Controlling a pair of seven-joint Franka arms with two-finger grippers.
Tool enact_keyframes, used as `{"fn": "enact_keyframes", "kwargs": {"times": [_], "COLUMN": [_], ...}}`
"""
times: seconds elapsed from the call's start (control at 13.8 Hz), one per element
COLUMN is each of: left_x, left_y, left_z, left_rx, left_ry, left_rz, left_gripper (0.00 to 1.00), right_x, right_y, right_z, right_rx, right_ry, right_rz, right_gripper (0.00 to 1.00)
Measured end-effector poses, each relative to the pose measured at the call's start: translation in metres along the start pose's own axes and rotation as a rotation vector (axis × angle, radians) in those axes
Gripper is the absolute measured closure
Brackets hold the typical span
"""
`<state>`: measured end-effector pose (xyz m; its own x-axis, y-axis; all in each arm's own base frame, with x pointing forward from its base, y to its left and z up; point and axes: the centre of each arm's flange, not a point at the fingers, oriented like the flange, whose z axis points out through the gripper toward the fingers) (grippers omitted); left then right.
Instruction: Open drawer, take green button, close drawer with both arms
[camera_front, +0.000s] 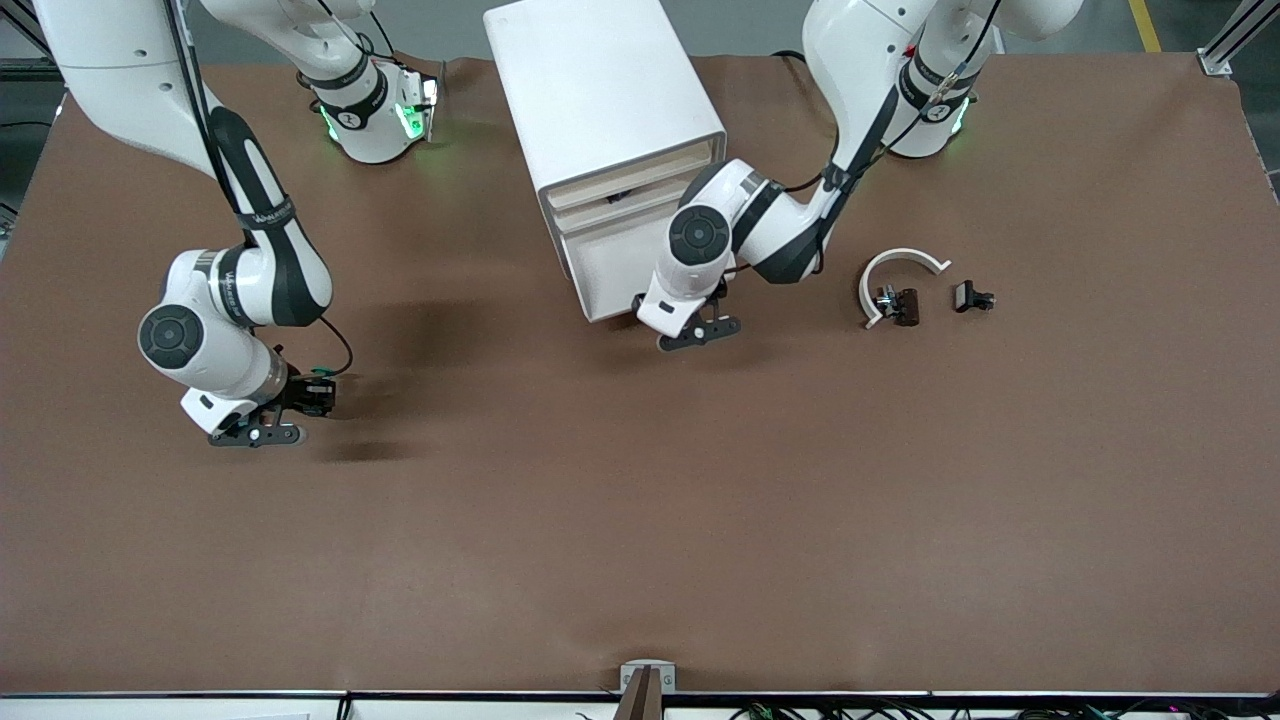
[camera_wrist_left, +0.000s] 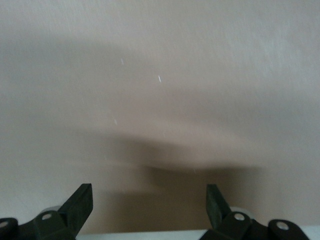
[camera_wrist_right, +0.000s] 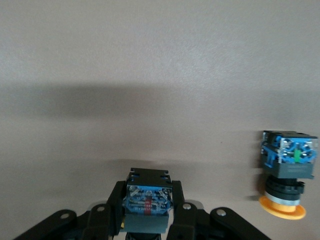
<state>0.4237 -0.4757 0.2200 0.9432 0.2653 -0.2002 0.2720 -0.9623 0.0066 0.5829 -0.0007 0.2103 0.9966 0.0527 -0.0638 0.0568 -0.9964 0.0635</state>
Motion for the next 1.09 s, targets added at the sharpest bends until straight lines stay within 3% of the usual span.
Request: {"fn": "enact_keyframes", "kwargs": {"times": [0.51,0.8,1.09], "left_x": [-0.067,-0.087,-0.098], "left_y": [0.02,0.026,0.03], "left_z": [0.008,0.003,0.003], "left_rx": [0.02,0.023,0.022], "left_ry": [-0.052,-0.063,-0.067], "left_rz": [-0.106,-0.114,-0.096], "left_gripper": [0.0,0.0,0.0], "right_x": [0.0,-0.002,-0.002], "right_y": [-0.037,-0.082,-0.087], "right_z": [0.002,0.0,0.009], "right_rx": [0.003,0.001,-0.001], "right_ry": [0.007,0.012,0.019], "right_rz": [-0.055,-0.028,-0.024], "right_gripper": [0.59,0.59,0.59]}}
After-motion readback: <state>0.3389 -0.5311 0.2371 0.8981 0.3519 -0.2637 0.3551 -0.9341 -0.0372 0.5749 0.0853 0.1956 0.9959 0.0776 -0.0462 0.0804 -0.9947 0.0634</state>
